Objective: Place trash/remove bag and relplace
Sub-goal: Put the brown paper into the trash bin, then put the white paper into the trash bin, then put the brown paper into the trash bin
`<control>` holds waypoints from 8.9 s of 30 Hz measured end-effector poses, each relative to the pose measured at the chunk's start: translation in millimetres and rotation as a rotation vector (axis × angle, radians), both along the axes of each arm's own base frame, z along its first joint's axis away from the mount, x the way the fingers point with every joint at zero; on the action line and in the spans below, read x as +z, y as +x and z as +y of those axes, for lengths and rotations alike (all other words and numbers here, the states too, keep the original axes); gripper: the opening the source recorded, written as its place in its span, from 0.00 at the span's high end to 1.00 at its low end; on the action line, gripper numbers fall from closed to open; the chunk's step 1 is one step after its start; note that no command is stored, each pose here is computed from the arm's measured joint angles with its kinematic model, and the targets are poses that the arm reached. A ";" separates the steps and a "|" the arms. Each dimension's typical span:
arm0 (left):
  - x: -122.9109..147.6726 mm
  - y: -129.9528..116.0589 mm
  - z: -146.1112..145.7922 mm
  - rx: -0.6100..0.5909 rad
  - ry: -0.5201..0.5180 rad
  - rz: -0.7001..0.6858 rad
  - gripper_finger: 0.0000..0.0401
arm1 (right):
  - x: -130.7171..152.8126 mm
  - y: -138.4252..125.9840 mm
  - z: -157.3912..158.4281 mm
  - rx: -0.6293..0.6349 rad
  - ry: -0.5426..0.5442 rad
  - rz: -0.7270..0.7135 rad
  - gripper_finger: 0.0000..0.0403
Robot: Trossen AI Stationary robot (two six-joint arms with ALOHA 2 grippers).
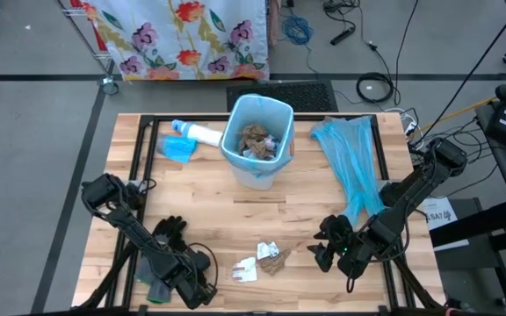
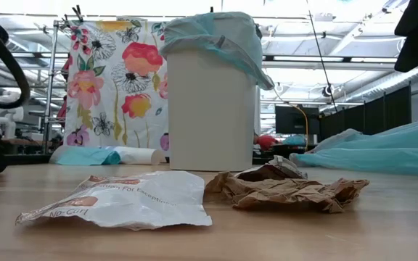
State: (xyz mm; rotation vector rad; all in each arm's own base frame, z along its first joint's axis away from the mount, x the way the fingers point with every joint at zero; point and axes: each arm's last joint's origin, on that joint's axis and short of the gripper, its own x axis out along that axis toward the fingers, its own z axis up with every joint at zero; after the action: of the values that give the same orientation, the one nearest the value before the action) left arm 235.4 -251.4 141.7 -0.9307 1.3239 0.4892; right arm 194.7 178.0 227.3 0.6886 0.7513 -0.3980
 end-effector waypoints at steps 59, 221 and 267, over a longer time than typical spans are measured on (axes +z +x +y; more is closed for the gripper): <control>292.8 57.5 359.8 -0.386 0.882 -0.830 0.62 | 1.9 48.2 -67.2 -0.353 0.057 -0.043 0.47; 87.6 -3.5 223.1 -0.231 0.601 -0.721 0.55 | 208.1 33.6 -150.3 0.074 -0.273 0.212 0.51; 111.2 15.1 144.8 -0.149 0.167 -0.825 0.63 | -71.8 96.4 1.7 0.832 -0.479 0.159 0.51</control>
State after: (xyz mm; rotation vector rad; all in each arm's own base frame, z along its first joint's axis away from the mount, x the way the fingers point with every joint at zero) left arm 250.5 -106.6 252.9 -0.7591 0.5821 0.0664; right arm 291.1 179.7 155.5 -0.1346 0.9763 0.1391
